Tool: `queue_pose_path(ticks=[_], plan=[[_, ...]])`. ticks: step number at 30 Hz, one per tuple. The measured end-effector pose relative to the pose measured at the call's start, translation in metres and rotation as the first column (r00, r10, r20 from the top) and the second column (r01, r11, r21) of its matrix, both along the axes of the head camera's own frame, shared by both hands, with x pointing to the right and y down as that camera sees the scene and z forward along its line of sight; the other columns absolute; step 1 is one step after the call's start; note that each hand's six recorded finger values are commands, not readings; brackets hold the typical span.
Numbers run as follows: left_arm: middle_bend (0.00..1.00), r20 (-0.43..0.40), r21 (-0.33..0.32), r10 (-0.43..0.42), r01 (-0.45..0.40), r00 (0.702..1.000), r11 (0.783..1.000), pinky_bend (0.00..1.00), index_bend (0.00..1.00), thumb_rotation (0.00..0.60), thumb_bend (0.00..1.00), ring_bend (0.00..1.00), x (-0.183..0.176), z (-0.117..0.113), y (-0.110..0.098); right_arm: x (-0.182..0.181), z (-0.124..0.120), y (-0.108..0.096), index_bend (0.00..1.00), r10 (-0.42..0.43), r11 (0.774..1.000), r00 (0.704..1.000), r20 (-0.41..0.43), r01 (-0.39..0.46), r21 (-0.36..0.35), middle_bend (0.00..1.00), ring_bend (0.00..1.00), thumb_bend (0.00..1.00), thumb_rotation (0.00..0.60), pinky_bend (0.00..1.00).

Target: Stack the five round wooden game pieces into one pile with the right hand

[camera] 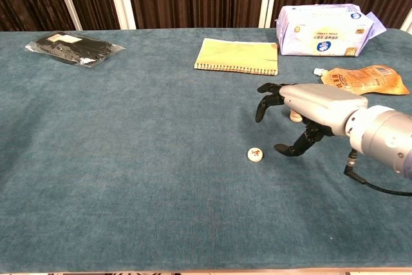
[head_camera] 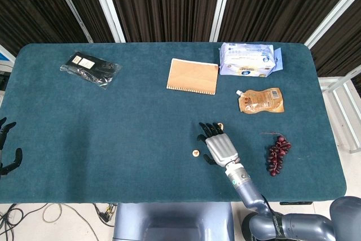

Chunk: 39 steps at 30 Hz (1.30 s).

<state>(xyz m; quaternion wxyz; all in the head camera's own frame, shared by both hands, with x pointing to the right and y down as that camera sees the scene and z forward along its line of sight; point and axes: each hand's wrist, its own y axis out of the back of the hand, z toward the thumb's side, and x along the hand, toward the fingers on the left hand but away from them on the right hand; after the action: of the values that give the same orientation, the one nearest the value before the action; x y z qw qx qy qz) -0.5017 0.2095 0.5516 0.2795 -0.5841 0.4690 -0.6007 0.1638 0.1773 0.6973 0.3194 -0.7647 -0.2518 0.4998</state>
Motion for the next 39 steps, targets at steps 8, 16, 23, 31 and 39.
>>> queue_pose_path(ticks=[8, 16, 23, 31, 39], plan=[[0.0, 0.0, 0.002, 0.0, 0.0, 1.0, 1.0, 0.0, 0.14, 0.6, 0.48, 0.0, 0.0, 0.0, 0.0, -0.009, 0.006, 0.004, 0.32, -0.01, 1.0, 1.0, 0.007, 0.01, 0.001, 0.0, 0.0, 0.42, 0.6, 0.0], [0.0, 0.0, 0.003, 0.001, -0.001, 1.0, 1.0, 0.0, 0.14, 0.6, 0.49, 0.0, 0.0, 0.0, 0.0, -0.01, 0.015, 0.008, 0.35, -0.01, 0.999, 1.0, -0.001, 0.01, -0.031, 0.0, 0.0, 0.42, 0.6, 0.0], [0.0, 0.001, 0.003, 0.002, -0.002, 1.0, 1.0, 0.0, 0.14, 0.6, 0.49, 0.0, 0.0, 0.0, 0.0, -0.012, 0.018, 0.012, 0.39, -0.012, 0.999, 1.0, 0.003, 0.013, -0.041, 0.0, 0.0, 0.42, 0.6, 0.0], [0.0, 0.002, 0.003, 0.001, -0.001, 1.0, 1.0, 0.0, 0.14, 0.6, 0.48, 0.0, 0.0, 0.0, -0.001, -0.017, 0.022, 0.014, 0.42, -0.011, 0.999, 1.0, 0.014, 0.012, -0.052, 0.0, 0.0, 0.42, 0.6, 0.0], [0.0, 0.002, 0.003, 0.0, 0.0, 1.0, 1.0, 0.0, 0.14, 0.6, 0.48, 0.0, 0.0, 0.0, -0.001, -0.019, 0.025, 0.013, 0.43, -0.008, 0.998, 1.0, 0.015, 0.009, -0.055, 0.0, 0.0, 0.42, 0.6, 0.0]])
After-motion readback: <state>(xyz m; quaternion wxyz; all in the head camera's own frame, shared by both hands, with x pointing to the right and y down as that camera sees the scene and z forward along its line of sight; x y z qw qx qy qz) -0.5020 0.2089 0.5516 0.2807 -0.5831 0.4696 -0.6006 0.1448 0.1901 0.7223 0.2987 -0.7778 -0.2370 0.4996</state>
